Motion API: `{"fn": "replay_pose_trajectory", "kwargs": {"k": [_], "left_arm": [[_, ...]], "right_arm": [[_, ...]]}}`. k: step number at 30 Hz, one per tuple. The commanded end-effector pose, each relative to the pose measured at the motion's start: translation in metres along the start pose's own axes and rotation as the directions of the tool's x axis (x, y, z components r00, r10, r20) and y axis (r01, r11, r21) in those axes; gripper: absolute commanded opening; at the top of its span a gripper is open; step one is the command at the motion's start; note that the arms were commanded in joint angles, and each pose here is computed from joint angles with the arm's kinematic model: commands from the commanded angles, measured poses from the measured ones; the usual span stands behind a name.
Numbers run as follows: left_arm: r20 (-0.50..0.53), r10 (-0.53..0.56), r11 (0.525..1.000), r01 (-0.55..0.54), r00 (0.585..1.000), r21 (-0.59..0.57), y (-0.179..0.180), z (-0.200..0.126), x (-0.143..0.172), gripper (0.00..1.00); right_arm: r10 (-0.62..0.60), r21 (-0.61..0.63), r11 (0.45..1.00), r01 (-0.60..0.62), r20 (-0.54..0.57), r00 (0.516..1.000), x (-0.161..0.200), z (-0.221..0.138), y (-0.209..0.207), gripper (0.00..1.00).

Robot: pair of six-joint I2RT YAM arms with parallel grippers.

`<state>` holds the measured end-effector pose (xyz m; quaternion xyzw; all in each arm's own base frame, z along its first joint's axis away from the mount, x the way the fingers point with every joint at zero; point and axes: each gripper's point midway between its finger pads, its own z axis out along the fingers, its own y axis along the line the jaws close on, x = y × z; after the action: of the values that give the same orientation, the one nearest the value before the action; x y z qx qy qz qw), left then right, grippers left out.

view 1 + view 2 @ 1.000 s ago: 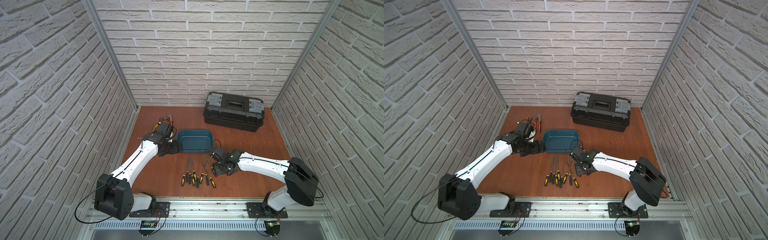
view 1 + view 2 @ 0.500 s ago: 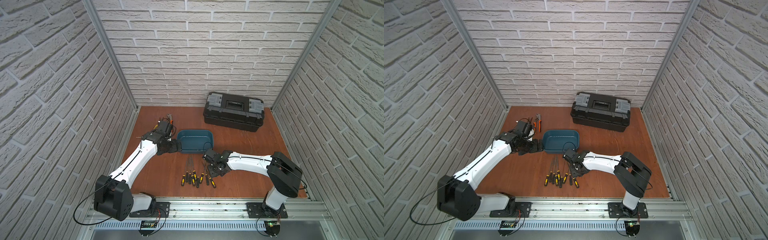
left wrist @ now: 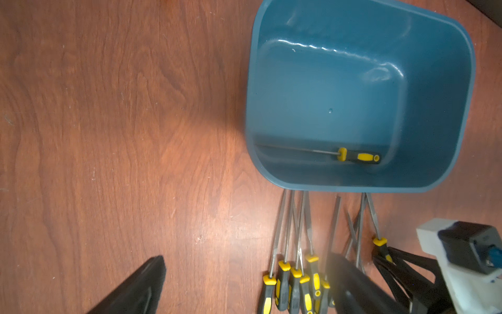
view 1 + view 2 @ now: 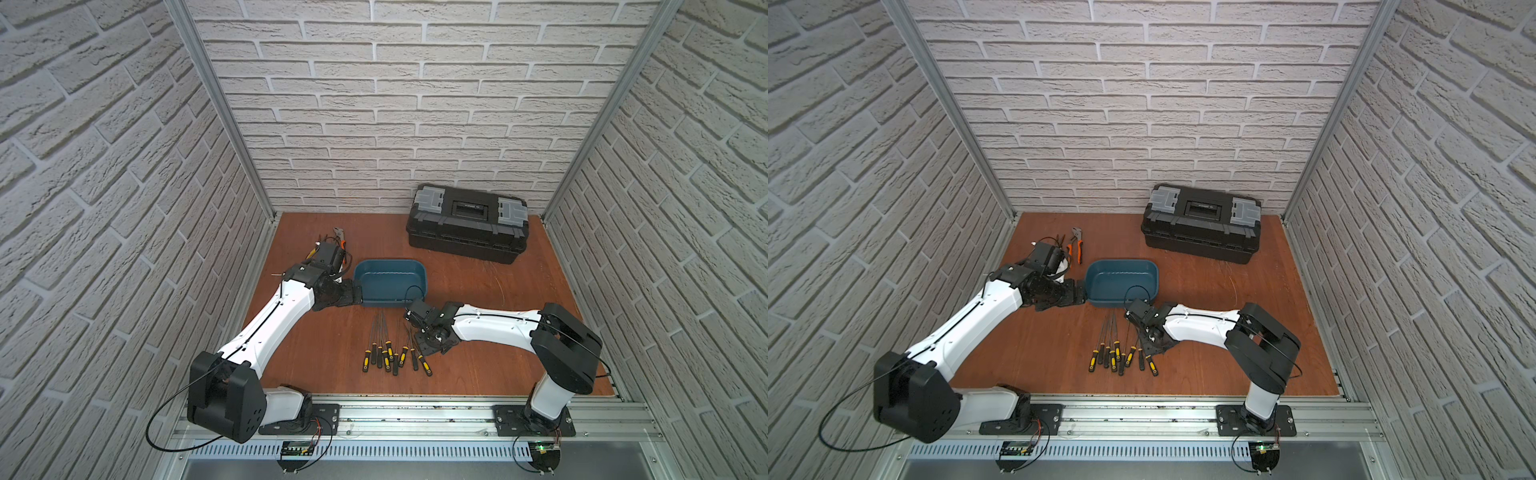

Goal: Put the file tool into the storage box
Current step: Pick up the file tool from the center of the board.

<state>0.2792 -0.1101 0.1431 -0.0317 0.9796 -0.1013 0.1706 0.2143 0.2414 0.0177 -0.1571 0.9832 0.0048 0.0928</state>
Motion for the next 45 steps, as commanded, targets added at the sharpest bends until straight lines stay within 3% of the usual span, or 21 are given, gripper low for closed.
{"fn": "replay_pose_trajectory", "kwargs": {"k": [1, 8, 15, 36, 45], "left_arm": [[0.025, 0.025, 1.000, -0.025, 0.999, -0.001, -0.003, -0.008, -0.007, 0.98], [0.025, 0.043, 0.999, -0.043, 0.999, -0.005, -0.003, -0.009, -0.007, 0.98], [0.029, 0.049, 0.999, -0.049, 0.998, -0.005, -0.002, -0.009, -0.007, 0.98], [0.061, 0.043, 0.998, -0.046, 0.997, 0.043, -0.014, -0.011, -0.017, 0.98], [0.108, 0.018, 0.994, -0.030, 0.994, 0.107, -0.028, -0.025, -0.031, 0.98]], "right_arm": [[-0.017, 0.021, 1.000, 0.017, -0.006, 1.000, 0.005, 0.002, -0.002, 0.24], [-0.034, 0.025, 0.999, 0.034, -0.020, 0.999, 0.007, 0.006, 0.001, 0.12], [-0.050, 0.062, 0.997, 0.052, -0.025, 0.998, 0.017, 0.000, -0.004, 0.08], [-0.071, 0.087, 0.994, 0.069, 0.021, 0.997, 0.050, -0.047, -0.028, 0.07], [-0.049, 0.111, 0.993, 0.031, 0.165, 0.985, 0.044, -0.090, -0.047, 0.07]]}}
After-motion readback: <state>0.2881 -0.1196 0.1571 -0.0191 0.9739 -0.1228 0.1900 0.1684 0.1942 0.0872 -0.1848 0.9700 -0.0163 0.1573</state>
